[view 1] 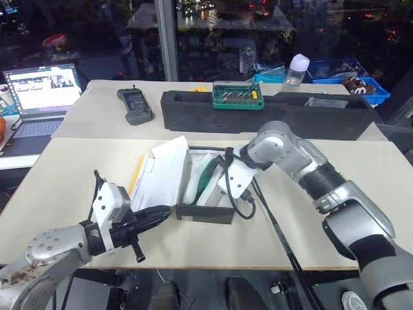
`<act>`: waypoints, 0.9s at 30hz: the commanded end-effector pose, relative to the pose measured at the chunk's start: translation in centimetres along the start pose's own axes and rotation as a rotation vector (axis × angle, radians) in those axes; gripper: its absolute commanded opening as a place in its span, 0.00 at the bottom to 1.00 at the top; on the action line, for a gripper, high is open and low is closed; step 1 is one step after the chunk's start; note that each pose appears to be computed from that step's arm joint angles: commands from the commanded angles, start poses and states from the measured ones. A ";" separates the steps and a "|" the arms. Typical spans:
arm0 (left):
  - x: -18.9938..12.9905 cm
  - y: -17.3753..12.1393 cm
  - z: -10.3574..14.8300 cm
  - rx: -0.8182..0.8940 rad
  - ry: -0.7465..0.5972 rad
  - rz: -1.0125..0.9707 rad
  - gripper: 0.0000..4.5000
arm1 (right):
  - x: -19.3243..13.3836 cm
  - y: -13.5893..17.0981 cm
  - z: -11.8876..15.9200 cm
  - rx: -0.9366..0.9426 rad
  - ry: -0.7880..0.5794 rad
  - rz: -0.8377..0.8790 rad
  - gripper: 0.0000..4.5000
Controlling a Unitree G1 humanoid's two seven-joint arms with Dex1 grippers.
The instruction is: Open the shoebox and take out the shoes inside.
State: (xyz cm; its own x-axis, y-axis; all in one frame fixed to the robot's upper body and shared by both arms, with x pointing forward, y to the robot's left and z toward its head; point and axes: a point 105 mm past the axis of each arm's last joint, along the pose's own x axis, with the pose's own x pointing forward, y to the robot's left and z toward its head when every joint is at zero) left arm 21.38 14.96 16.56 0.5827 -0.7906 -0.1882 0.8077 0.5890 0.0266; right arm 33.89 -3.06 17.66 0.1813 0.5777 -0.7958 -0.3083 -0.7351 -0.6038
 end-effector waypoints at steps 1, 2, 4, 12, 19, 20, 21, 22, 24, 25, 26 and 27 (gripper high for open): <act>0.3 -0.5 0.6 0.026 -0.018 -0.015 0.07 | -0.4 -0.6 0.1 -0.005 -0.007 -0.039 0.55; 0.3 -0.6 0.6 0.025 -0.019 -0.014 0.07 | -0.4 -0.7 0.2 -0.007 -0.010 -0.045 0.46; 0.5 -0.7 0.6 0.023 -0.023 -0.017 0.07 | -0.3 -0.7 0.3 -0.003 -0.016 -0.048 0.32; 0.5 -0.5 0.5 0.021 -0.019 -0.013 0.07 | -0.8 -1.1 0.6 0.011 -0.023 -0.088 0.07; 0.6 -0.4 0.4 0.023 -0.013 -0.018 0.07 | -4.2 -4.2 1.6 0.035 -0.071 -0.242 0.07; 0.6 -0.4 0.3 0.022 -0.012 -0.018 0.07 | -4.6 -4.4 1.6 0.043 -0.075 -0.253 0.07; 0.6 -0.3 0.3 0.023 -0.011 -0.019 0.07 | -4.8 -4.5 1.6 0.049 -0.077 -0.265 0.07; 0.6 -0.2 0.3 0.022 -0.011 -0.018 0.07 | -5.0 -4.6 1.6 0.054 -0.080 -0.272 0.07; 0.5 -0.2 0.2 0.023 -0.010 -0.020 0.07 | -5.3 -4.5 1.3 0.062 -0.074 -0.279 0.07; 0.5 -0.2 0.2 0.023 -0.009 -0.021 0.07 | -5.3 -4.5 1.3 0.062 -0.071 -0.279 0.07; 0.5 -0.2 0.1 0.024 -0.008 -0.022 0.07 | -5.4 -4.5 1.3 0.062 -0.071 -0.280 0.07; 0.5 -0.1 0.1 0.024 -0.007 -0.022 0.07 | -5.3 -4.3 1.2 0.054 -0.063 -0.275 0.07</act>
State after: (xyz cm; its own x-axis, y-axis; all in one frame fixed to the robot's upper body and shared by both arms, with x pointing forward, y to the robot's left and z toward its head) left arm 21.65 14.60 16.03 0.5717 -0.7957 -0.2000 0.8142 0.5803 0.0187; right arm 33.44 -2.53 21.89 0.1772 0.7300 -0.6601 -0.3732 -0.5708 -0.7314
